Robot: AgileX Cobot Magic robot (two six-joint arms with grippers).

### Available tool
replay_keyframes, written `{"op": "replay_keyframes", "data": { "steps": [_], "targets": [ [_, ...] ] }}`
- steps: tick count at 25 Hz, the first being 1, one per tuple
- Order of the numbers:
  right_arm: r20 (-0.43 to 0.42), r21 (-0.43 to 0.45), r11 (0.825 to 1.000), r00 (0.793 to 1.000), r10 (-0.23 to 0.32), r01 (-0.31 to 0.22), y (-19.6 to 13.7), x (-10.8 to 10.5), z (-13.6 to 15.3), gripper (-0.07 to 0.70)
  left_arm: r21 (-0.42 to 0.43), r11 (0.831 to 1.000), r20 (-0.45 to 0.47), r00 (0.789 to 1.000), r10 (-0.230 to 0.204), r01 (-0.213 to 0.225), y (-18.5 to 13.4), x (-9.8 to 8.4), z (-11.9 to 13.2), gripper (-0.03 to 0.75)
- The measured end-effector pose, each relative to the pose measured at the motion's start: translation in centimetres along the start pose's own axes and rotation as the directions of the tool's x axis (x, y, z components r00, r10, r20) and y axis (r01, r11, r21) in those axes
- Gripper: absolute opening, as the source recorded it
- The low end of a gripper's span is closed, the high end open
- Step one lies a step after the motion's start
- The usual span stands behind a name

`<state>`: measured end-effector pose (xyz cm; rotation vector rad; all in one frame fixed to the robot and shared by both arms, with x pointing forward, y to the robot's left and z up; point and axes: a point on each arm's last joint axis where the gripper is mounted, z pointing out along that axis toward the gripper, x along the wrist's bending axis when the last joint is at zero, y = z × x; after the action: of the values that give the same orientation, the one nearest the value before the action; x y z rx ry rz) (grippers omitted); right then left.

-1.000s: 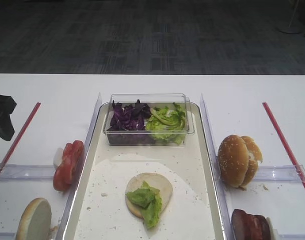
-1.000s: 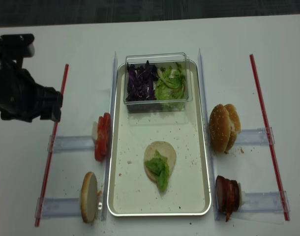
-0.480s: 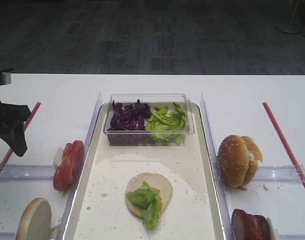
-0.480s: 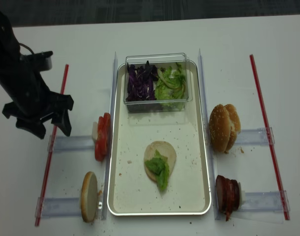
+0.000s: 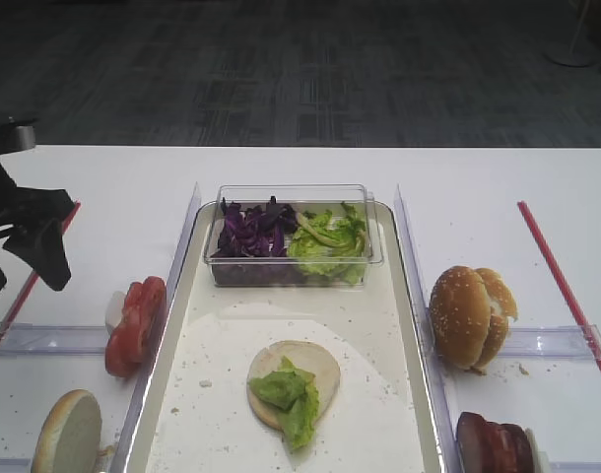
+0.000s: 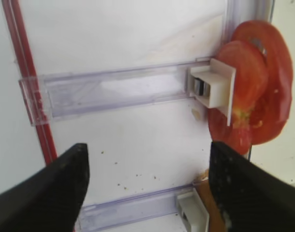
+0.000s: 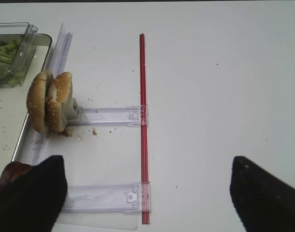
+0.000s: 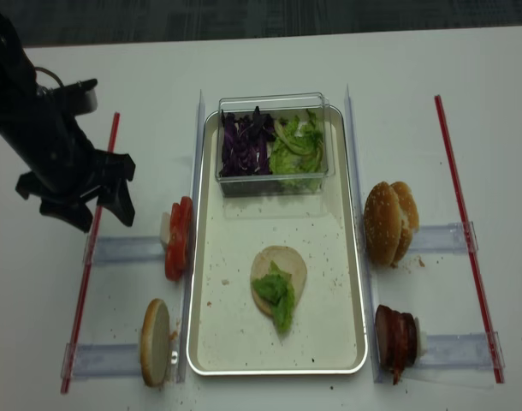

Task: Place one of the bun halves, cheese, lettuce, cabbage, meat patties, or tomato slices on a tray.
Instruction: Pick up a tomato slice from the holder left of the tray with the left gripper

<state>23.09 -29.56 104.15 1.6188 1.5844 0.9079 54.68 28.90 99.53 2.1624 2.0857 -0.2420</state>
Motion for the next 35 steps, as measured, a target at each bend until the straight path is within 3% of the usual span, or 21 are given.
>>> {"op": "replay_keyframes", "data": {
  "steps": [8, 15, 23, 35],
  "targets": [
    [0.0, 0.0, 1.0, 1.0, 0.0, 0.0, 0.0, 0.0, 0.0, 0.694, -0.046, 0.991, -0.048, 0.992, 0.12, -0.122, 1.1, -4.9, -1.5, 0.472],
    [0.0, 0.0, 1.0, 1.0, 0.0, 0.0, 0.0, 0.0, 0.0, 0.696, -0.048, 0.977, -0.074, 0.977, 0.202, -0.206, 0.7, -9.5, -1.4, 0.472],
    [0.0, 0.0, 1.0, 1.0, 0.0, 0.0, 0.0, 0.0, 0.0, 0.696, -0.005, 0.97, -0.071, 0.968, 0.241, -0.242, 0.0, -12.7, 0.1, 0.472],
    [0.0, 0.0, 1.0, 1.0, 0.0, 0.0, 0.0, 0.0, 0.0, 0.696, 0.029, 0.974, -0.077, 0.971, 0.228, -0.226, 0.3, -12.8, 1.2, 0.472]
  ]
}}
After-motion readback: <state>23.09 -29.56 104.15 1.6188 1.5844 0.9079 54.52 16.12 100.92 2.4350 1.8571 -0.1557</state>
